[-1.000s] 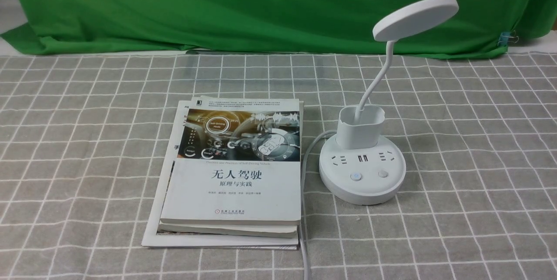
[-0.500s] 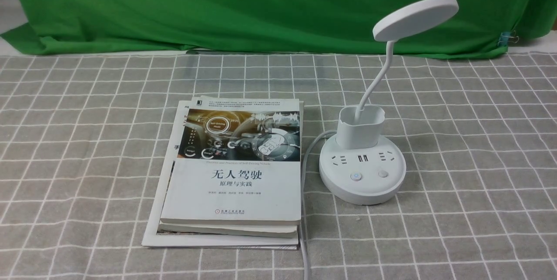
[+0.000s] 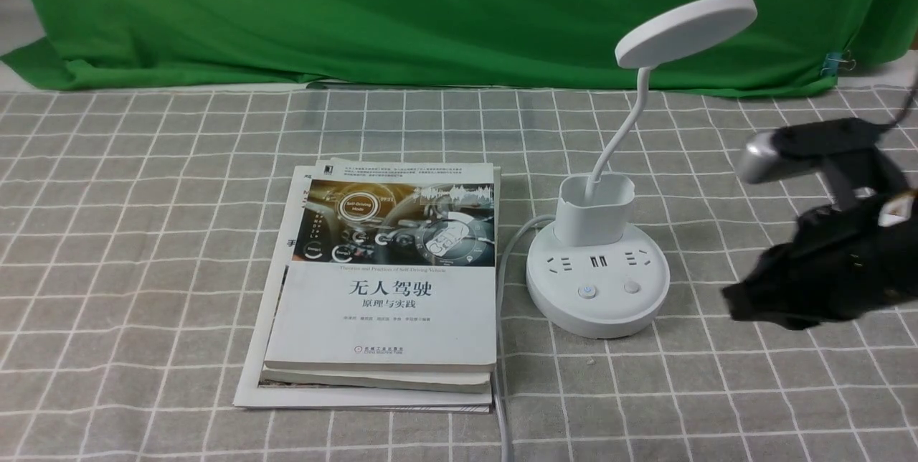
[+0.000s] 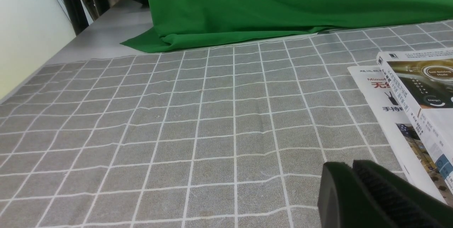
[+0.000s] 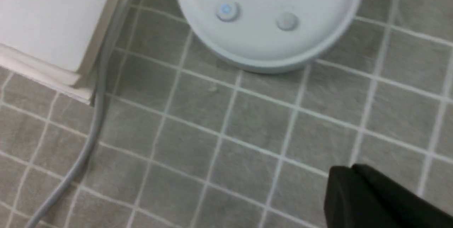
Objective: Turn on the desk lamp on the grey coffee tablecloth with your hand.
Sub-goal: 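Press the button on the base of the white desk lamp with the right gripper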
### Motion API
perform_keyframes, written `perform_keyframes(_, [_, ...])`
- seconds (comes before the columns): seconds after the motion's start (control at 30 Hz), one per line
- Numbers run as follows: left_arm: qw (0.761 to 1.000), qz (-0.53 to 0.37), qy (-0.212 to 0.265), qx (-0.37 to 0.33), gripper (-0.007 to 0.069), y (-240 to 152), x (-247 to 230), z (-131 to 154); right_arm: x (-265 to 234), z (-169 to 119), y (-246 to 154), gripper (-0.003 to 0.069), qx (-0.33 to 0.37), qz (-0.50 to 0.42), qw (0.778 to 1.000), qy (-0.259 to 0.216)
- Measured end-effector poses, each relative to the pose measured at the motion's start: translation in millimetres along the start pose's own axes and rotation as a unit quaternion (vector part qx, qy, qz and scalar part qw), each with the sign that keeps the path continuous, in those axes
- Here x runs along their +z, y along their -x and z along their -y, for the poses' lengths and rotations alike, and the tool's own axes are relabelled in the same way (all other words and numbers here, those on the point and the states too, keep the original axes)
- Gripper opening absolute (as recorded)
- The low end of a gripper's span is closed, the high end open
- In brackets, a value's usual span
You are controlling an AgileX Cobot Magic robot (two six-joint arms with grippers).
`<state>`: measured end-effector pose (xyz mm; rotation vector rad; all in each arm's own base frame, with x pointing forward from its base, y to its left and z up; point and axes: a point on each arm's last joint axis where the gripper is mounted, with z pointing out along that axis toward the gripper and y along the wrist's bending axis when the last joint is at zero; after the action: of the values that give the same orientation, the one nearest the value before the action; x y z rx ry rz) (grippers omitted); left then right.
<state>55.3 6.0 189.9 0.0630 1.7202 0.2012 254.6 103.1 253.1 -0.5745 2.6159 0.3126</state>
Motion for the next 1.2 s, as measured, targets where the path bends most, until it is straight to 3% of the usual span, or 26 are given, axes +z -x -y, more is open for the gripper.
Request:
perform_keyframes(0.2, [1.000,0.000,0.000,0.000,0.0019,0.0,0.0,0.0,44.4,-11.9,35.1,0.0031,-0.029,-0.028,0.999,0.016])
perform_keyframes(0.53, [1.000,0.000,0.000,0.000,0.0019,0.0,0.0,0.0,98.1,4.8,64.8,0.0031,-0.037,-0.053,0.998,-0.001])
perform_keyframes(1.2, [1.000,0.000,0.000,0.000,0.0019,0.0,0.0,0.0,102.7,15.6,71.1,0.0031,-0.020,-0.056,0.998,-0.006])
